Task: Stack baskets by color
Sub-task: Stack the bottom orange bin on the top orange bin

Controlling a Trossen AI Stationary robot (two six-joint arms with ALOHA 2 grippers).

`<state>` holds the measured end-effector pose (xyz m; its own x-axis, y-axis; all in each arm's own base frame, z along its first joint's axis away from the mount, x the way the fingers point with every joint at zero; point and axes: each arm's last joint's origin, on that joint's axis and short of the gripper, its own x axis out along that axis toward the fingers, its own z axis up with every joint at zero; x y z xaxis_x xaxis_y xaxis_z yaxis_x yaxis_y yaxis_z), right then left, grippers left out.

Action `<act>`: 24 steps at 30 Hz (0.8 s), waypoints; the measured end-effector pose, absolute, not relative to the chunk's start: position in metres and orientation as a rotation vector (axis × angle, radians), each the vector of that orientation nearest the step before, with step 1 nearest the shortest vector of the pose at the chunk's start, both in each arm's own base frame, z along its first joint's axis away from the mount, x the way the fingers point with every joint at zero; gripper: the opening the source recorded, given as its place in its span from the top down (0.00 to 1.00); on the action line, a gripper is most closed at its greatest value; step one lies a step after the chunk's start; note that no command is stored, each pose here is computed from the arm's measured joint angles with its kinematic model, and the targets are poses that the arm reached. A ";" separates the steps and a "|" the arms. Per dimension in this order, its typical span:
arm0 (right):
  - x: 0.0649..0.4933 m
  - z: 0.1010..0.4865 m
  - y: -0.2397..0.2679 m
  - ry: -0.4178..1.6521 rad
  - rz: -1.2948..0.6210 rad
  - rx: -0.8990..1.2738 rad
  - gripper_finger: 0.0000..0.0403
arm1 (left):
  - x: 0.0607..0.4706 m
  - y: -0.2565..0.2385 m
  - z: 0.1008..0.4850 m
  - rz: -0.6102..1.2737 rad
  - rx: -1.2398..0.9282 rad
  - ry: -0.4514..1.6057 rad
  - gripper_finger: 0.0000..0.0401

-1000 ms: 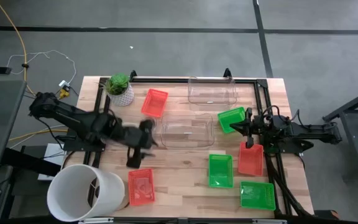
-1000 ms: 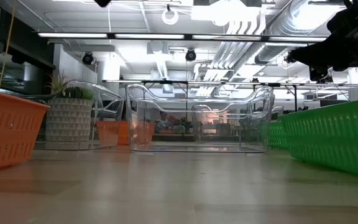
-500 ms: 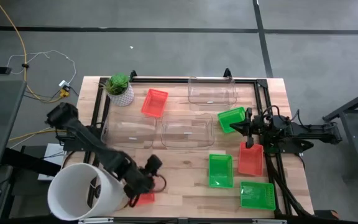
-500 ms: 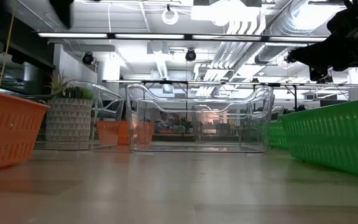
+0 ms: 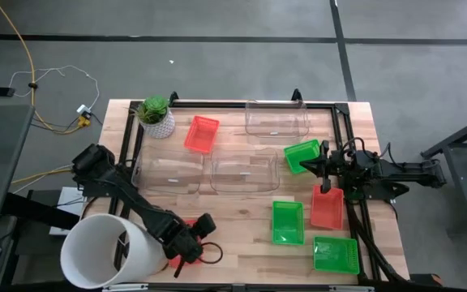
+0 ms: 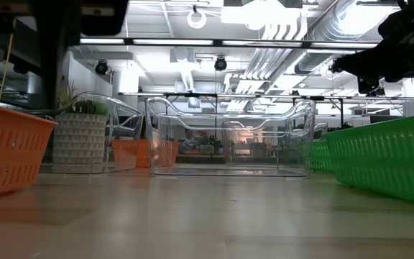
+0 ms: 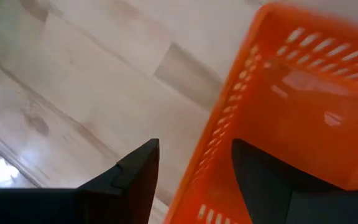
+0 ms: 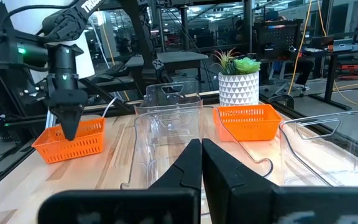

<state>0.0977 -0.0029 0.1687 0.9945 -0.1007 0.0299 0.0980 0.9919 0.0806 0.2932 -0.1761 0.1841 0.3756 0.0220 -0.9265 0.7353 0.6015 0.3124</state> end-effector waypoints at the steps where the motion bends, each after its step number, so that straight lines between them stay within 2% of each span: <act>1: 0.098 0.169 -0.003 -0.034 -0.099 0.079 1.00 | 0.294 -0.175 0.183 -0.526 0.824 1.110 0.53; 15: 0.098 0.169 -0.003 -0.034 -0.100 0.079 1.00 | 0.301 -0.167 0.159 -0.581 0.884 1.208 0.55; 19: 0.098 0.169 -0.003 -0.034 -0.100 0.079 1.00 | 0.301 -0.166 0.159 -0.590 0.886 1.208 0.63; 24: 0.098 0.169 -0.003 -0.033 -0.100 0.079 1.00 | 0.302 -0.163 0.159 -0.594 0.892 1.214 0.82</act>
